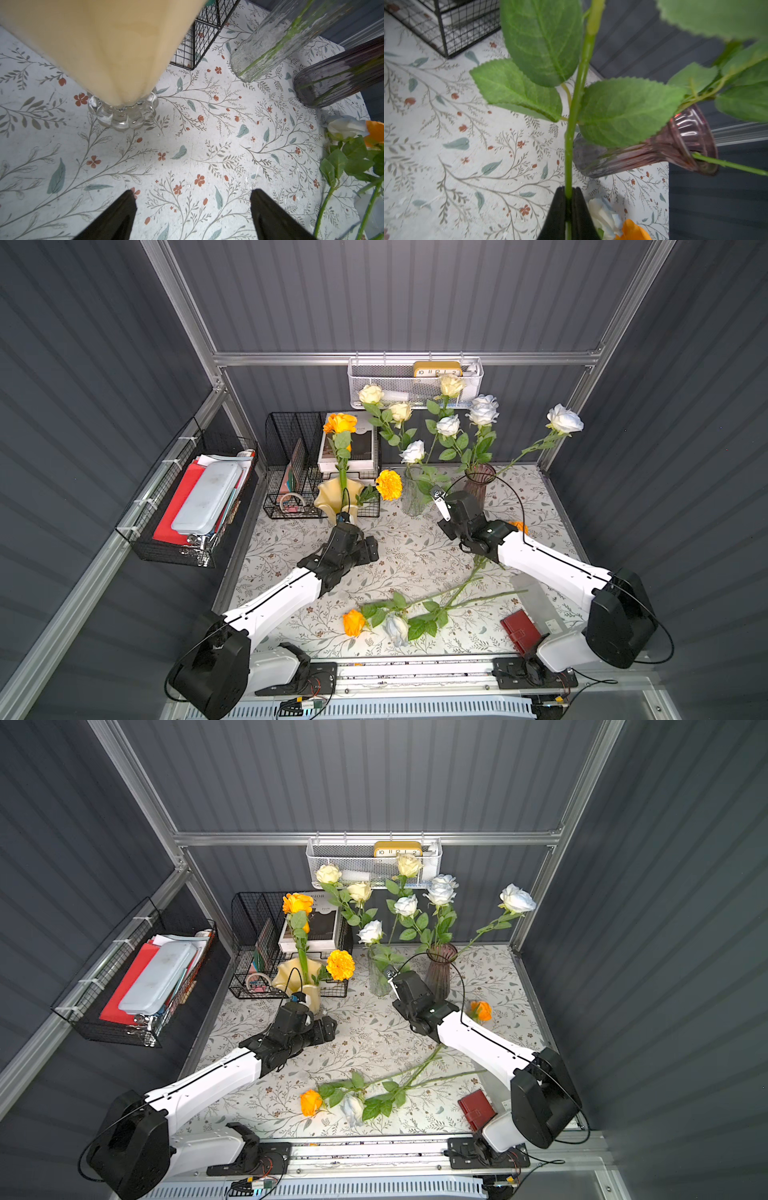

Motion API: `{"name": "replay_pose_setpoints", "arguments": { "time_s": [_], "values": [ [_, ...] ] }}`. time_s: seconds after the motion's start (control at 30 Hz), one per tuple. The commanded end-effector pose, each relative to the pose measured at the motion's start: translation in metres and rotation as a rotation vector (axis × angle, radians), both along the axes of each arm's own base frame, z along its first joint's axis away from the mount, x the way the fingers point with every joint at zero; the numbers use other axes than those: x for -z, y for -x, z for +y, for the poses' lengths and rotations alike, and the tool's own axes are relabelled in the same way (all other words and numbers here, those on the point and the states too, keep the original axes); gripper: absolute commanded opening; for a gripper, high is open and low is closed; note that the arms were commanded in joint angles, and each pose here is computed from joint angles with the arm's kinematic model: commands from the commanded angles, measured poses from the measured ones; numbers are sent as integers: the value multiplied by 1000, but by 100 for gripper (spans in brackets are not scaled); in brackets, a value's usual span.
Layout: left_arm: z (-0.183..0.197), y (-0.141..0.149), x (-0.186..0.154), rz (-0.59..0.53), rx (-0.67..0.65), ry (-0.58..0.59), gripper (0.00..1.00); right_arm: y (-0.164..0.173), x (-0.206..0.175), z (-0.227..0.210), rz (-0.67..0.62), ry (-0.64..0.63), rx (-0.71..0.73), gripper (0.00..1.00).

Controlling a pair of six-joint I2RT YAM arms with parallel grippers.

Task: Arrange the flowers in different vases according to their colors
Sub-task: Pick up the flower at the center of the board, then insert the flower into the vase.

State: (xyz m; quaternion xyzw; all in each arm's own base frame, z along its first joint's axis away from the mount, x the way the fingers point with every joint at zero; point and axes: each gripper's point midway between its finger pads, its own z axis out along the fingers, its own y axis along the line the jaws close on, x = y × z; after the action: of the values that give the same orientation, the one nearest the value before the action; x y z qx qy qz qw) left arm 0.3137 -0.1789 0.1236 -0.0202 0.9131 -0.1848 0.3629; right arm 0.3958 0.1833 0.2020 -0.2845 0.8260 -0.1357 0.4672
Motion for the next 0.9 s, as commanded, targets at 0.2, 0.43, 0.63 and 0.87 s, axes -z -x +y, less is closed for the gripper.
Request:
{"name": "replay_pose_setpoints", "arguments": {
  "time_s": [0.2, 0.43, 0.63, 0.87],
  "values": [
    [1, 1, 8, 12, 15, -23, 90, -17, -62, 3, -303, -246, 43, 0],
    [1, 0, 13, 23, 18, -32, 90, -36, -113, 8, -505, -350, 35, 0],
    [2, 1, 14, 25, 15, -34, 90, -36, -143, 14, -576, -471, 12, 0],
    [0, 0, 19, 41, 21, -40, 90, -14, -209, 12, -688, -645, -49, 0]
  ]
}}
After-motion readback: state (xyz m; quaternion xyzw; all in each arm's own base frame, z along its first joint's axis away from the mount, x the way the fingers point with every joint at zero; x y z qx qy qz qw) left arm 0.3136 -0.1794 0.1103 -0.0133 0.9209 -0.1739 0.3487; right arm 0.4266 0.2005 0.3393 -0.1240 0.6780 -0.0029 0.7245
